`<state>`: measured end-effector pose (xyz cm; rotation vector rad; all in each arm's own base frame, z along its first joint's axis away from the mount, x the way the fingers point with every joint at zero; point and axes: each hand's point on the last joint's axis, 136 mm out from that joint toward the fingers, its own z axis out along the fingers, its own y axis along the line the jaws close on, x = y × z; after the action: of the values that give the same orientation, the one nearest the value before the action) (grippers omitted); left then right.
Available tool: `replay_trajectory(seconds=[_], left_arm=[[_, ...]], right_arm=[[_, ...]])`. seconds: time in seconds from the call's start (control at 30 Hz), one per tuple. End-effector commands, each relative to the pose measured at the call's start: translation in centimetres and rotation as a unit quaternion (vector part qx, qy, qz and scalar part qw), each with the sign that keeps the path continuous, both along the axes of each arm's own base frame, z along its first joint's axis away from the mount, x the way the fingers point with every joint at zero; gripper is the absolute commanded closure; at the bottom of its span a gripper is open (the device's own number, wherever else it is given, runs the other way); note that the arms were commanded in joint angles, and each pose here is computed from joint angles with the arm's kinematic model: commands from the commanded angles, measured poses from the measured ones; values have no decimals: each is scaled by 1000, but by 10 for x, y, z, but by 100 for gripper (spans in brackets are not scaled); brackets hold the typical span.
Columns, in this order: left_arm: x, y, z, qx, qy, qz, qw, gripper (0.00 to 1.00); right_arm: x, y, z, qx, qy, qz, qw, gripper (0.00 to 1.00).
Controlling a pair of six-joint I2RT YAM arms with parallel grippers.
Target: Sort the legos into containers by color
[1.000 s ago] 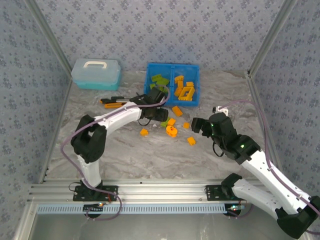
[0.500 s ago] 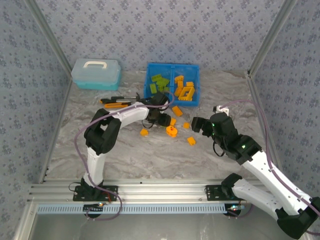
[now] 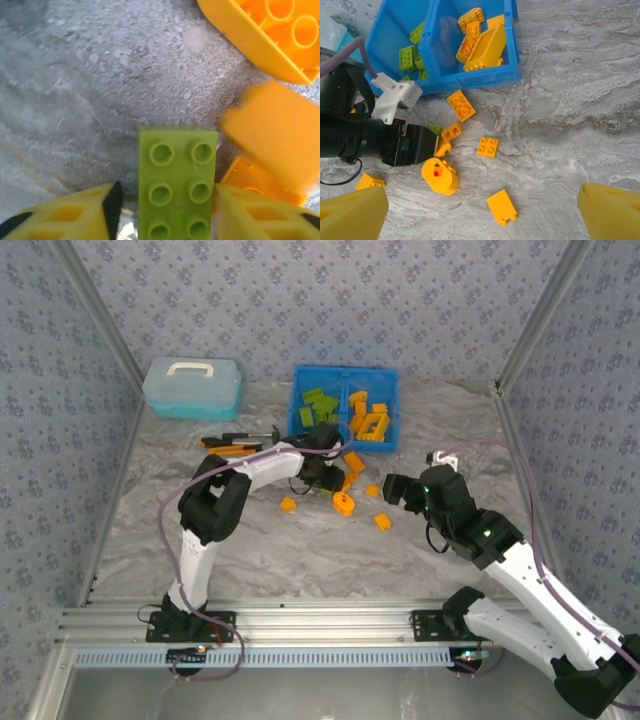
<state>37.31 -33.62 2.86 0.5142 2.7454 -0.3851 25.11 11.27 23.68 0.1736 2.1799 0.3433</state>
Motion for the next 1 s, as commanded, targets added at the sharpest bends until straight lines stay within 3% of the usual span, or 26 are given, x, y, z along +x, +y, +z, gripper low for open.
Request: replay_trajectory(seconds=[0.0,0.23,0.33,0.43,0.57,0.73,0.97], left_arm=[[-7,5,-11,26,13,-7,1000,58],[-6,5,20,4,-13,2,1000,67],[-1,5,65,-26,-54,10,998,68],[15,14,122,-35,-132,27,990,68],[57,31,179,-24,-224,65,972,69],[131,38,209,-38,-263,111,958,69],[203,21,196,-25,-281,124,951,67]], right_arm=[[-1,-5,5,1,-5,-9,1000,0],[1,-5,5,1,-7,-11,1000,0],[0,-5,5,1,-6,-10,1000,0],[0,-6,5,0,-6,-11,1000,0],[1,-4,5,2,-7,-11,1000,0],[0,-3,5,4,-6,-7,1000,0],[-5,-5,2,16,4,-16,1000,0]])
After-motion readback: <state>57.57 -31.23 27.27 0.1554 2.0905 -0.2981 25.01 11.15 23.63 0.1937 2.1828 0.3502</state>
